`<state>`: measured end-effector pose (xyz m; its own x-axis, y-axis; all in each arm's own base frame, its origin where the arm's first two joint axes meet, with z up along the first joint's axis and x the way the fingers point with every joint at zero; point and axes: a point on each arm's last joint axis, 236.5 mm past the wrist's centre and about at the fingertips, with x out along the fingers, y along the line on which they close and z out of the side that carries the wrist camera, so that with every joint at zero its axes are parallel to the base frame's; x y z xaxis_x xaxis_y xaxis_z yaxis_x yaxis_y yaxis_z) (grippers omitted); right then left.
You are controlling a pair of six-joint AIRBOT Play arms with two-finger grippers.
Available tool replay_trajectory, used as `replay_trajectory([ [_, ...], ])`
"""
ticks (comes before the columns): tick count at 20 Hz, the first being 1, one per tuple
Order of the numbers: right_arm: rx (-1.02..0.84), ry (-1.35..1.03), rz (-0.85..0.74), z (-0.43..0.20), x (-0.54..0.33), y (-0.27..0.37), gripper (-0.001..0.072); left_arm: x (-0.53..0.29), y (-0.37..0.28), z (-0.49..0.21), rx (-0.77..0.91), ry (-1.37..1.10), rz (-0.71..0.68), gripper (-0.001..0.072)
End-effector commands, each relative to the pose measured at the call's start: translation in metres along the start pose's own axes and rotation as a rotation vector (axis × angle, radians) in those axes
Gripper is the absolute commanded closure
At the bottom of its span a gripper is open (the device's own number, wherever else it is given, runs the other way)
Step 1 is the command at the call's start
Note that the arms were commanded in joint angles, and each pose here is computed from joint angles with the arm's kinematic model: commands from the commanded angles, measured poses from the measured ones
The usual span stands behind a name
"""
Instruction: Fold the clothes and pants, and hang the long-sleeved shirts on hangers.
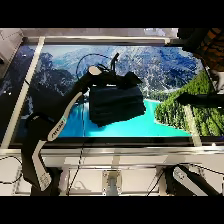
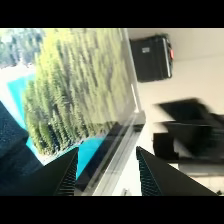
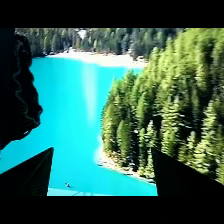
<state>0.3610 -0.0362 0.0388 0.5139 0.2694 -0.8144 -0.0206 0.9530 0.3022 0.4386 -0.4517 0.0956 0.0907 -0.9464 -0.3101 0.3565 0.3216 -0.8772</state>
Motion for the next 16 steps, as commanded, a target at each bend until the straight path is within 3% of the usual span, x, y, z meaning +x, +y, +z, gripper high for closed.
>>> replay_trajectory([
  [1,-0.012,0.059,0.128,-0.013,0.064,0.043,0.0034,-0.035,0.015,-0.01,0.109,0.093,0.13,0.0267],
  [6,-0.03,0.16,0.251,-0.011,0.146,0.118,0.0034,-0.146,0.093,-0.022,0.206,0.228,0.769,0.0268],
  [8,-0.036,0.171,0.268,-0.002,0.161,0.135,0.0034,-0.19,0.102,-0.024,0.25,0.277,0.947,0.0268],
  [10,-0.037,0.158,0.279,0.012,0.166,0.146,0.0037,-0.218,0.104,-0.028,0.26,0.312,1.044,0.0268],
  [14,-0.019,0.198,0.281,0.007,0.176,0.149,0.0085,-0.229,0.114,-0.043,0.241,0.357,1.086,0.0268],
  [15,-0.013,0.238,0.288,-0.003,0.179,0.149,0.0156,-0.229,0.121,-0.053,0.226,0.383,1.09,0.0268],
  [16,-0.012,0.281,0.296,-0.013,0.18,0.149,0.0286,-0.228,0.127,-0.062,0.215,0.403,1.092,0.0268],
])
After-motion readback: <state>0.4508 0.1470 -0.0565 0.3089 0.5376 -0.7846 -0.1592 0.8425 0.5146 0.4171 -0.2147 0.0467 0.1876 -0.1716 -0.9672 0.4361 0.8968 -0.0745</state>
